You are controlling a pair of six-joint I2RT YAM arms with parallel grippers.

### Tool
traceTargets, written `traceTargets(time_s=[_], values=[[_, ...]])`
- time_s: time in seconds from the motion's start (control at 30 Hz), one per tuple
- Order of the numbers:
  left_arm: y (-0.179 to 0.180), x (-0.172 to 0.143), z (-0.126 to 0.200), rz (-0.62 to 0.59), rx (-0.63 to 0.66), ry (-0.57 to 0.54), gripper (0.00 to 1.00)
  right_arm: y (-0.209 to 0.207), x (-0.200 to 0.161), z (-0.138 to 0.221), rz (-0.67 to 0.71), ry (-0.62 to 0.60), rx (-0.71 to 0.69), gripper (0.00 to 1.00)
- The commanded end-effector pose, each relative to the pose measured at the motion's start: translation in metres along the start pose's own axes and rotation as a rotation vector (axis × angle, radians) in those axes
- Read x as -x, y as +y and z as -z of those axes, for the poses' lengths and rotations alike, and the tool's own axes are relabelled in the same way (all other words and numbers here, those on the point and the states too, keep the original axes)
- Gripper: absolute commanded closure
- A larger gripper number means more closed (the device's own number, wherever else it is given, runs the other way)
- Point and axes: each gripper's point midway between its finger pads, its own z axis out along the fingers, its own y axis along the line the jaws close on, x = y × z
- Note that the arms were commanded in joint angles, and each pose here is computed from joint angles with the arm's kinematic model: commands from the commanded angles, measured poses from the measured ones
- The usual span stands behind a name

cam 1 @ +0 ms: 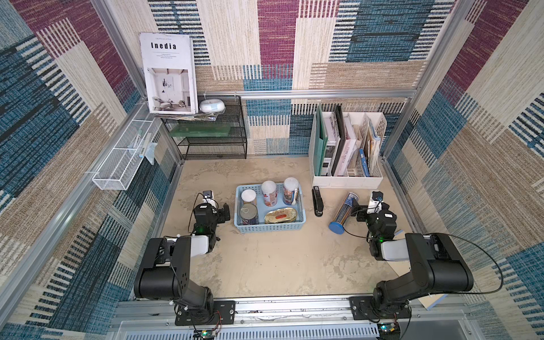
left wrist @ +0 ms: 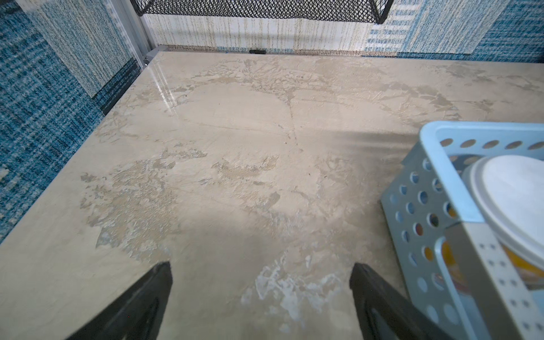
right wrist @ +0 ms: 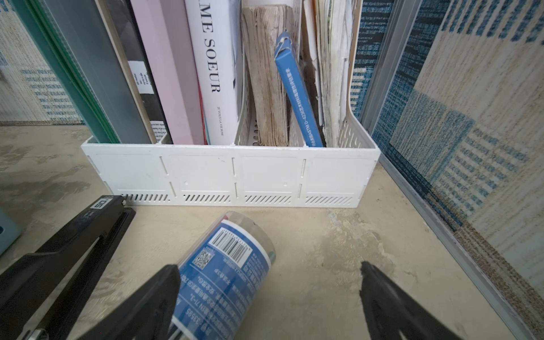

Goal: Put the canned food in the basket
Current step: Reset both arms

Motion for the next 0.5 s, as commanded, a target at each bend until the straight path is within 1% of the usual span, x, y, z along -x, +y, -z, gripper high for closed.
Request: traceTargets(time_s=[0.0,0.47], values=[[-0.0020,0.0080,0.0001,0.002,-0.013,-0.032,0.01,-0.0009,0.0025,-0.0006,-0.002,-0.008,-0.006,0.01],[-0.0019,0.0086,0.0003,0.002,-0.013,-0.035,0.01,-0.0010,0.0026,-0.0006,-0.002,-0.008,-0.007,0.01]])
